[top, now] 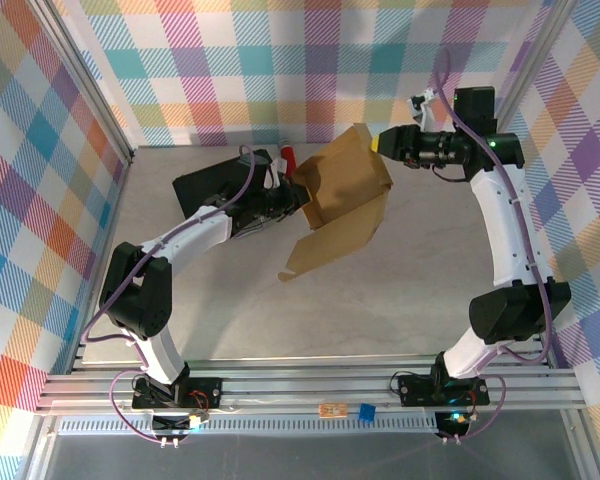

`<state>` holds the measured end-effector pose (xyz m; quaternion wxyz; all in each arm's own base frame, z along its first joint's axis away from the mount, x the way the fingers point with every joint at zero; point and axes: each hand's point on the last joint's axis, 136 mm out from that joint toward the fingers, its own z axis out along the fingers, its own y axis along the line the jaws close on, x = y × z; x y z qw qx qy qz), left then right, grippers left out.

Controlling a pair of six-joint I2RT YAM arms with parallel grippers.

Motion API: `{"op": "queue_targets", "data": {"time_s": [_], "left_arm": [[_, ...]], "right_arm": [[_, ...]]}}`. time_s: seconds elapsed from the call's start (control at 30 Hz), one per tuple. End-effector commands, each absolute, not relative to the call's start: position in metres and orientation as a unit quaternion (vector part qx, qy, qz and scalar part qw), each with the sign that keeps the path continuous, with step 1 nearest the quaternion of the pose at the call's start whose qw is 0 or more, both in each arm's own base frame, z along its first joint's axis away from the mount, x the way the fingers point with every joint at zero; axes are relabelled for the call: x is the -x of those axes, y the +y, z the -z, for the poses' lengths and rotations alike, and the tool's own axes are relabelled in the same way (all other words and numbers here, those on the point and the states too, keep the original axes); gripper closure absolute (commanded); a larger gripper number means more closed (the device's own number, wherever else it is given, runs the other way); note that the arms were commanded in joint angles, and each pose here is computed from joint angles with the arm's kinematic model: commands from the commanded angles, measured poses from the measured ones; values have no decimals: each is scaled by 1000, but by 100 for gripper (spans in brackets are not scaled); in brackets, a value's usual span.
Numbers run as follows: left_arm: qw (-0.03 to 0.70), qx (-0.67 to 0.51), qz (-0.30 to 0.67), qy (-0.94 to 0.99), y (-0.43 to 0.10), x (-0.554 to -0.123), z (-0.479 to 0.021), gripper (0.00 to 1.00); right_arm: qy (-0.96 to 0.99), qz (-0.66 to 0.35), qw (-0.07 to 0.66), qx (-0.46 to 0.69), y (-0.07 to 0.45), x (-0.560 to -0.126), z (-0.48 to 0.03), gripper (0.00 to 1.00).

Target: Fold the paper box

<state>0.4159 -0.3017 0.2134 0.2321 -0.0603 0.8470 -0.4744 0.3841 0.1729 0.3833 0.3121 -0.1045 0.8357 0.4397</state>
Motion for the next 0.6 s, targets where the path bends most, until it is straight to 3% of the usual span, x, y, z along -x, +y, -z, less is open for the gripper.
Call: {"op": "queue_targets", "data": {"time_s": [0.0, 0.27, 0.57], "left_arm": [[239, 40, 484, 841, -303, -418, -229, 100], [244, 29, 479, 843, -301, -413, -235, 100], [256, 12, 463, 849, -296, -408, -246, 100]], "right_arm": [[842, -414, 320, 128, 174, -378, -383, 59], [858, -370, 323, 148, 179, -379, -370, 60], [888, -247, 342, 183, 183, -389, -347, 59]]}}
